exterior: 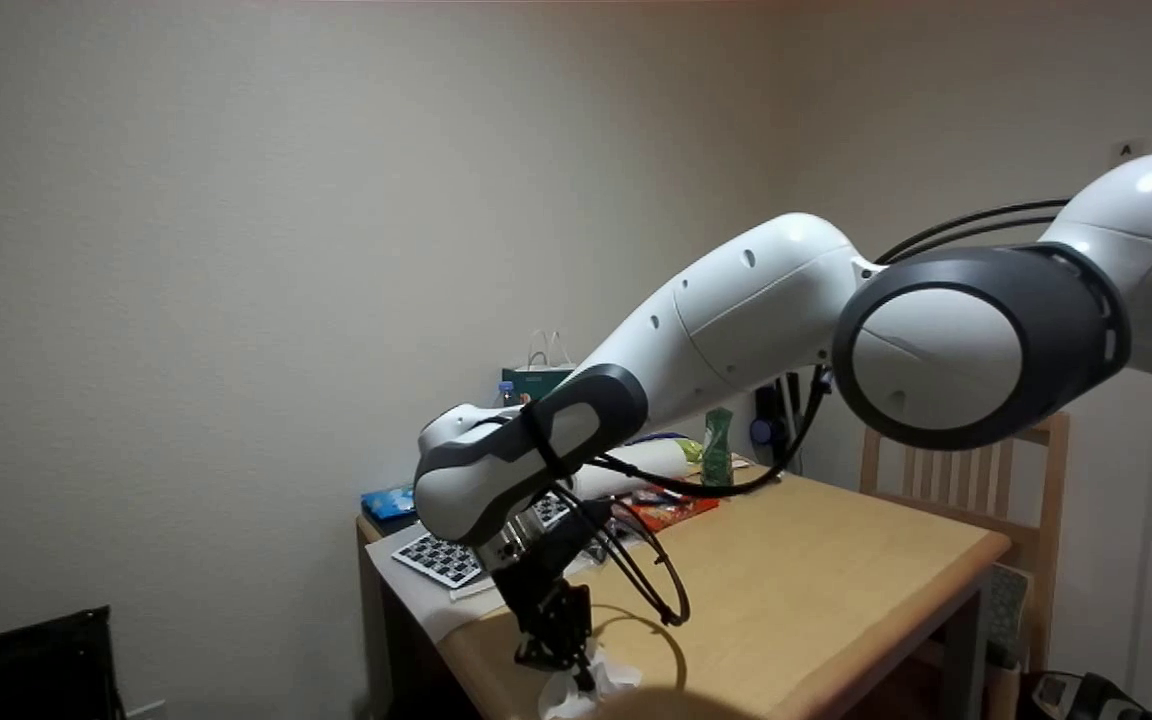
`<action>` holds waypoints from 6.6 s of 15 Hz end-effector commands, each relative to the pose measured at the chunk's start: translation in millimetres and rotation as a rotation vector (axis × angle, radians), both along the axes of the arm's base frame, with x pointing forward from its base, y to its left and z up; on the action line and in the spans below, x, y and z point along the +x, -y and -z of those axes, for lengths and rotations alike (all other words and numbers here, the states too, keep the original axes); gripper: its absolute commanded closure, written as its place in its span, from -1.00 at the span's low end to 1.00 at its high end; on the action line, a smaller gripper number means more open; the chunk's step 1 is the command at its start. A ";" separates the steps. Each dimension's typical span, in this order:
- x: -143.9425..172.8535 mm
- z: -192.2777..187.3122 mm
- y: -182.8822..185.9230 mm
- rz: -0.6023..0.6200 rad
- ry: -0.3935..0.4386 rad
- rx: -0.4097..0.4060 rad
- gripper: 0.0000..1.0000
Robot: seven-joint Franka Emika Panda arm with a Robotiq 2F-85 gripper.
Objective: Use the cloth to wipe the counter
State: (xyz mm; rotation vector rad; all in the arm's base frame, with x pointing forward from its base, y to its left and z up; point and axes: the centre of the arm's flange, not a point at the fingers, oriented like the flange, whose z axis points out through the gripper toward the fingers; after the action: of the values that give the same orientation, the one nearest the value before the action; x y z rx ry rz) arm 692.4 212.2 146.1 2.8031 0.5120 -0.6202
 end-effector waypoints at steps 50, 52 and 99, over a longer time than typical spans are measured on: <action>12.0 25.7 88.8 0.172 -0.105 -0.027 1.00; 14.8 21.3 61.9 0.074 -0.082 -0.006 1.00; -41.0 37.8 164.7 0.643 -0.163 0.000 1.00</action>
State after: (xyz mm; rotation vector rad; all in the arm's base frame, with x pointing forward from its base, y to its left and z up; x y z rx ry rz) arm 681.6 98.8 130.6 2.8880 -0.1771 -0.9374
